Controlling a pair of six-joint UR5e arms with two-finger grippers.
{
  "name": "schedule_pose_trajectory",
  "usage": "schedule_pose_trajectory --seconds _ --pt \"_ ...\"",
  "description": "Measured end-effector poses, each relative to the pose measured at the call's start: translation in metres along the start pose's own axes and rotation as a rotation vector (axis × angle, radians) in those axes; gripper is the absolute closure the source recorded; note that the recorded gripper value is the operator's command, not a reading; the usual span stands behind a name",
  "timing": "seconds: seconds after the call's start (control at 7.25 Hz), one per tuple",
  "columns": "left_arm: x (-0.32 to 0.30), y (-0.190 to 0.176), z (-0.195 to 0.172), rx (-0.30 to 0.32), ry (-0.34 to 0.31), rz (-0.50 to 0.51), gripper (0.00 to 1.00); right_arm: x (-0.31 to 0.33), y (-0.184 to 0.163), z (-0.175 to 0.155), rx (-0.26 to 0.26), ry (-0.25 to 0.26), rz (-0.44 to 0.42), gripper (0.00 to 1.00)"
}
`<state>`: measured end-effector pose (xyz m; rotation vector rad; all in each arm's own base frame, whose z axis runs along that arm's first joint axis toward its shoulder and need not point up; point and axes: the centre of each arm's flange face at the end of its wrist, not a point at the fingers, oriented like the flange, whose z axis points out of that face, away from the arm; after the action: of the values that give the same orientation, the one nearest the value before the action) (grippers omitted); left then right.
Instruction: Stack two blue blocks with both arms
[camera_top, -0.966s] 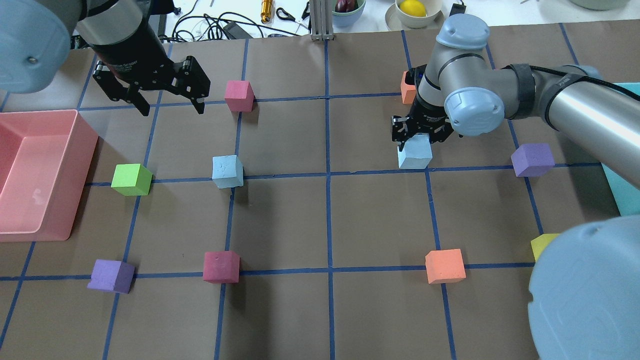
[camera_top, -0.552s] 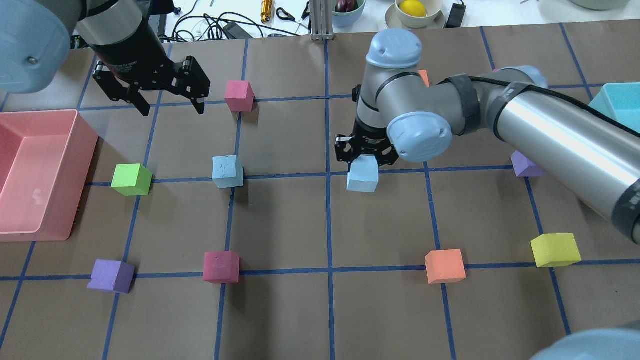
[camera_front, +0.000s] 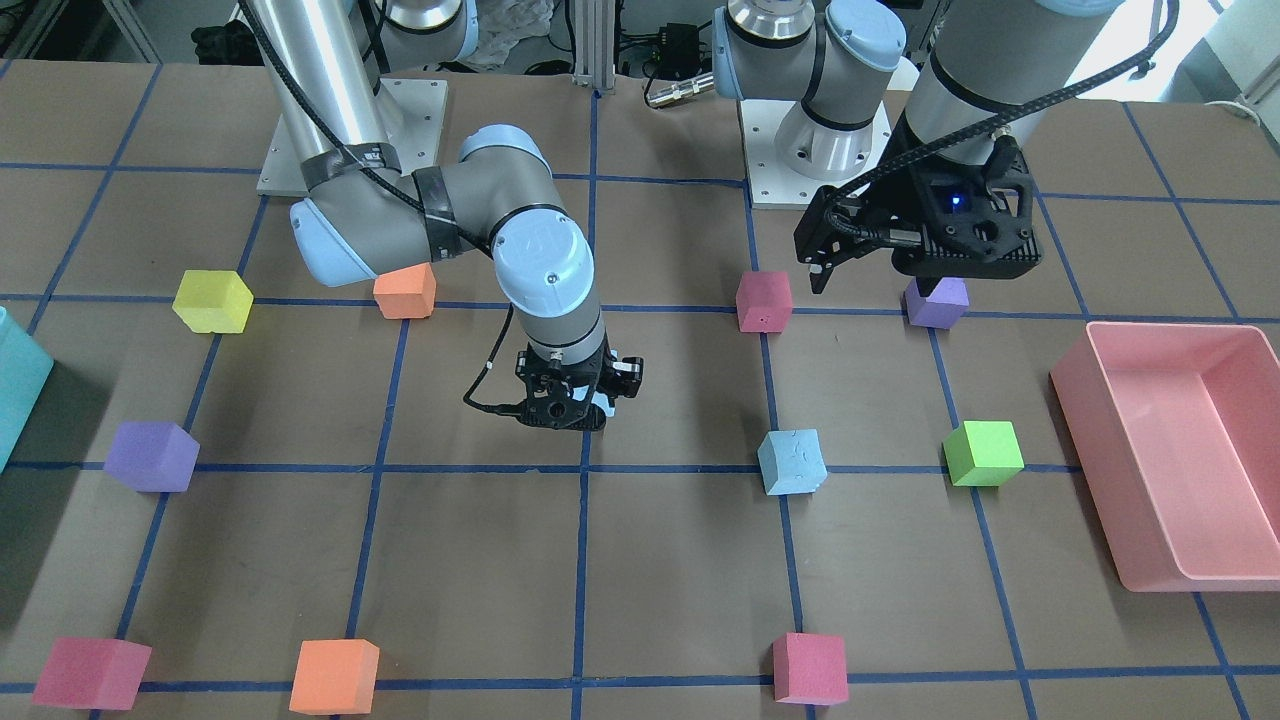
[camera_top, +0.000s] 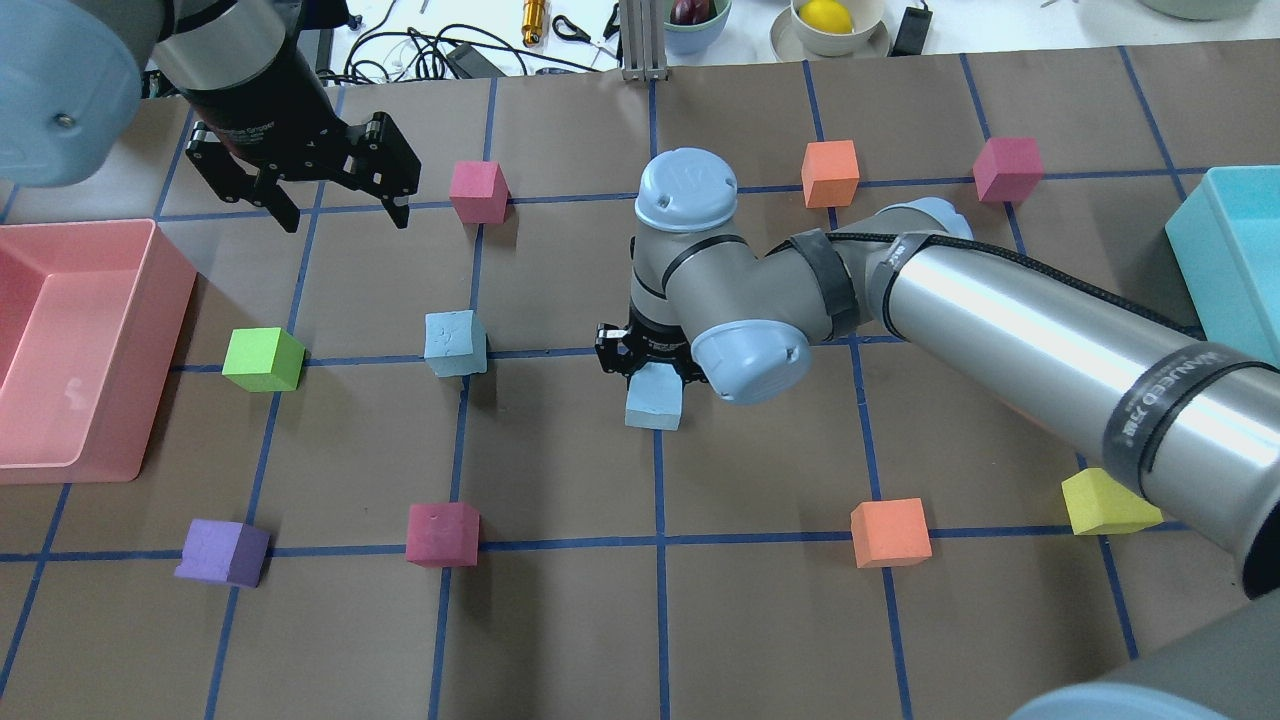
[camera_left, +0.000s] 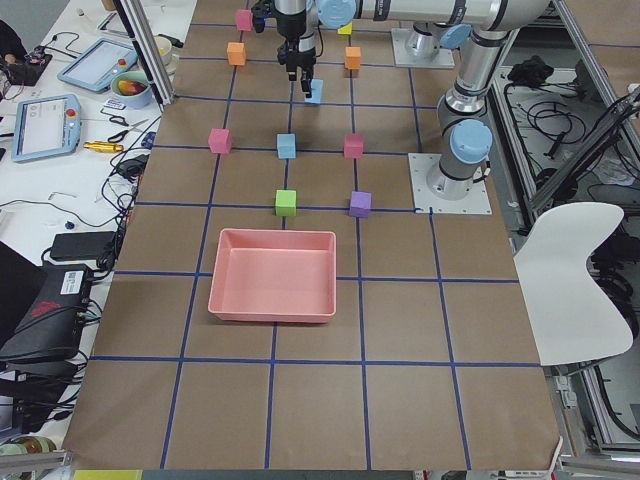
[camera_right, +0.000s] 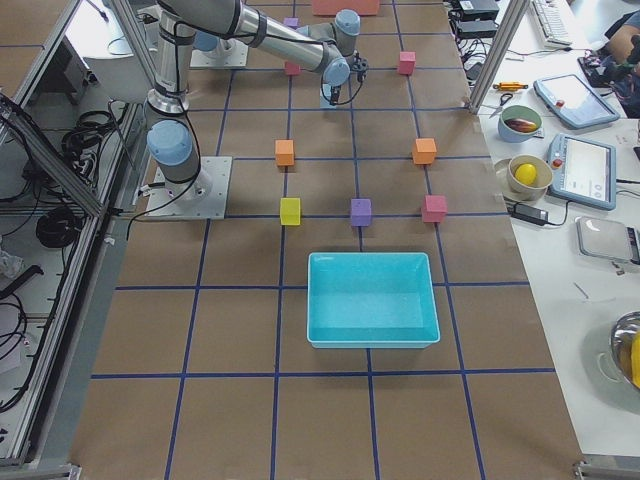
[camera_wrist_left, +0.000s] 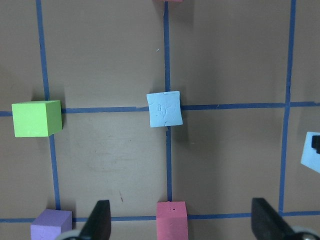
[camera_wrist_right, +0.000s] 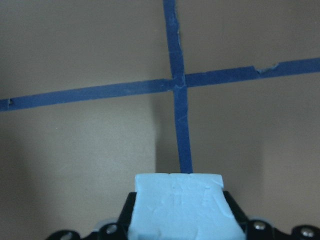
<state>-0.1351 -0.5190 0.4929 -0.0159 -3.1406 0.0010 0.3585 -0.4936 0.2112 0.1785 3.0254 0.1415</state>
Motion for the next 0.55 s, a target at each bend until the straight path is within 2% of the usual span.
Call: schedule_pose_trajectory --seconds 0.41,0.55 --pt "0.001 0.001 0.002 -0.005 -0.001 0.001 0.0 0.001 0.009 0.015 -0.023 0.028 0.02 1.0" --pt "0.002 0.001 0.009 -0.018 -0.003 0.004 0.0 0.002 0.01 0.018 -0.028 0.032 0.021 0.93"
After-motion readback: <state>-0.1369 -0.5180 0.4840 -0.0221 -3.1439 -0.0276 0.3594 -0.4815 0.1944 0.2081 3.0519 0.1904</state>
